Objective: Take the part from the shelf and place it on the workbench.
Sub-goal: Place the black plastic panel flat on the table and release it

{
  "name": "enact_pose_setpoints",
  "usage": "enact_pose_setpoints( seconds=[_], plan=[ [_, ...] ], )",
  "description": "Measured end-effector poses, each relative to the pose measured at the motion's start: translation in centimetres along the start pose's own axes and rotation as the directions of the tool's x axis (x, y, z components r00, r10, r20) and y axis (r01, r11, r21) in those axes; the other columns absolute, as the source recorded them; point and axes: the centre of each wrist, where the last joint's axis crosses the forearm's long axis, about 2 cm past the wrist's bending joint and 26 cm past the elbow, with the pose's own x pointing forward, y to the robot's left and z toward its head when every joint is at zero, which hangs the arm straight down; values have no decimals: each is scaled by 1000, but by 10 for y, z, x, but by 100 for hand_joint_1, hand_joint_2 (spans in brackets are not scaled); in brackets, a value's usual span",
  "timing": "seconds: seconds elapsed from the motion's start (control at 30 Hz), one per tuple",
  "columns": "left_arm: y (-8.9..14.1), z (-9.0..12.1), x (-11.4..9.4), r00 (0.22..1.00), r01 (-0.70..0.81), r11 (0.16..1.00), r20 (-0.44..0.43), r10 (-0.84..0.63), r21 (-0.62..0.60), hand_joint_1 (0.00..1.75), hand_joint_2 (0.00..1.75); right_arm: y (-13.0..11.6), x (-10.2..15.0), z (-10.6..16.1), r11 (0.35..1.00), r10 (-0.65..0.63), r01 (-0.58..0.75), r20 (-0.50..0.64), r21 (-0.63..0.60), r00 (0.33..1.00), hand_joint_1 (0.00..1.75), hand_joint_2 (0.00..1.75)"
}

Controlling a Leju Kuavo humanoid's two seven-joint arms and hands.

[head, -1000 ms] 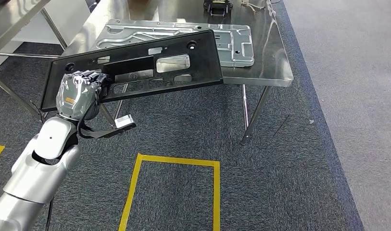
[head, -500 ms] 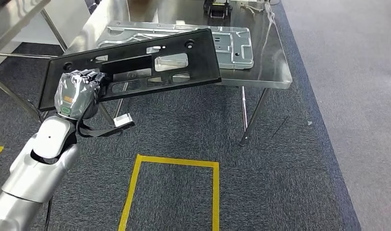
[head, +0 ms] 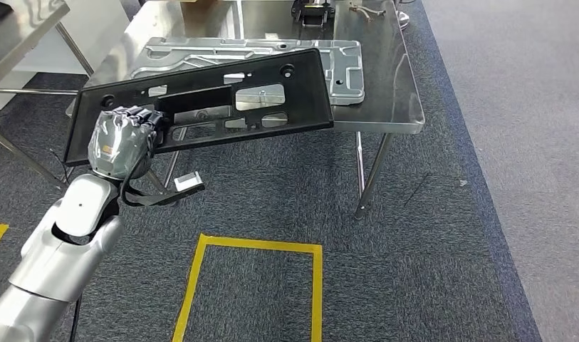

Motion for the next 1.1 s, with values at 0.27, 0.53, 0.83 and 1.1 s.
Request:
enact_pose_setpoints(
  seconds=[0.27,0.53,0.83,1.1],
  plan=[
    [-2,-1,1,1000,3,1000,8,-3,-5,175,175,2,-1,0,1000,-1,1,-4,2,1000,0,0],
    [-2,-4,2,1000,3,1000,13,-3,-7,175,175,1,1,0,1000,0,0,1,1,1000,0,0],
    [-4,-4,3,1000,2,1000,15,-1,-21,175,175,-1,-1,0,1000,-2,2,-4,3,1000,0,0],
    [-5,-4,3,1000,2,1000,14,-2,-23,175,175,-1,-1,1,1000,-4,4,-4,6,1000,0,0]
  ],
)
